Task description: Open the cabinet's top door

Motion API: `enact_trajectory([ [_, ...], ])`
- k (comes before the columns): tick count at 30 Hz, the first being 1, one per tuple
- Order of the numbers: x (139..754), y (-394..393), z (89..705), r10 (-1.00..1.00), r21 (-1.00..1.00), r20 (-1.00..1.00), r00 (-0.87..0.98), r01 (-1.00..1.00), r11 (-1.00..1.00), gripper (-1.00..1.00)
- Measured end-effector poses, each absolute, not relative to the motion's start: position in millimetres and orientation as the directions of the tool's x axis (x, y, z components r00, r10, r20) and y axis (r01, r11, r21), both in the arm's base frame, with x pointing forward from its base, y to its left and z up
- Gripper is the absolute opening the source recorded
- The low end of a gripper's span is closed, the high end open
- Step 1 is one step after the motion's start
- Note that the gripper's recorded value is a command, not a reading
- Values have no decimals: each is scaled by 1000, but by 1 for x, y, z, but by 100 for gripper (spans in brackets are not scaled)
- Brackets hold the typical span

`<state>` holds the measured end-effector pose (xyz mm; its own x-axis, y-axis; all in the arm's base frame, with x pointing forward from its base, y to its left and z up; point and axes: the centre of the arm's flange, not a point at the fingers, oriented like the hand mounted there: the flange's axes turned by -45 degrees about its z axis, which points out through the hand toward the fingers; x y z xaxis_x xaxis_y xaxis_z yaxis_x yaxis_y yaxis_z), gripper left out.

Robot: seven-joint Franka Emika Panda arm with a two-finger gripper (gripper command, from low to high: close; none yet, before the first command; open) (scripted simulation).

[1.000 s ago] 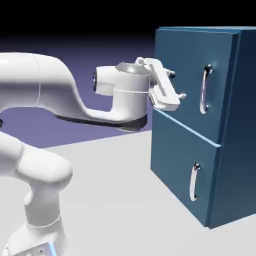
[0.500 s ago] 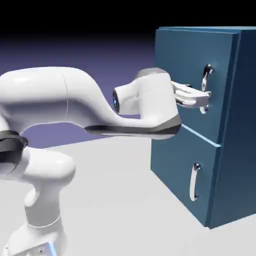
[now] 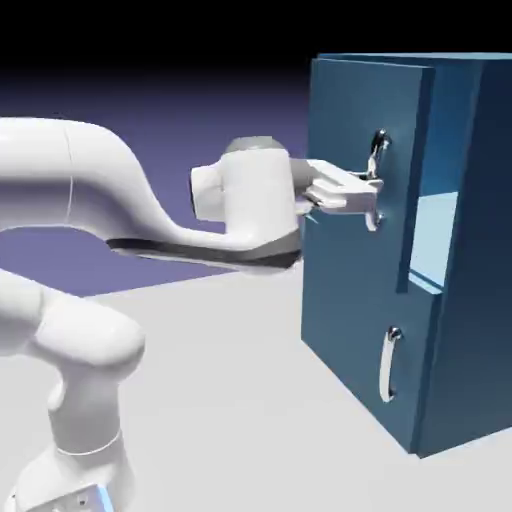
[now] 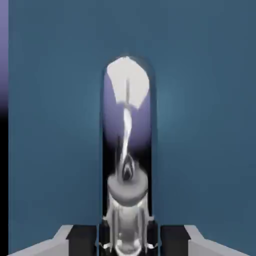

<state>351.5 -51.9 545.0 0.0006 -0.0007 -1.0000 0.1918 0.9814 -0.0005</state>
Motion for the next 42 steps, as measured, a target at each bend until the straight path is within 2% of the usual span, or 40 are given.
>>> enact_trajectory([
  [16, 253, 30, 545, -1, -1, -1000, 0, 474, 881, -100],
  [31, 192, 120, 545, 0, 0, -1000, 0, 683, 730, -100],
  [42, 157, 217, 545, 0, 0, -1000, 0, 838, 545, -100],
])
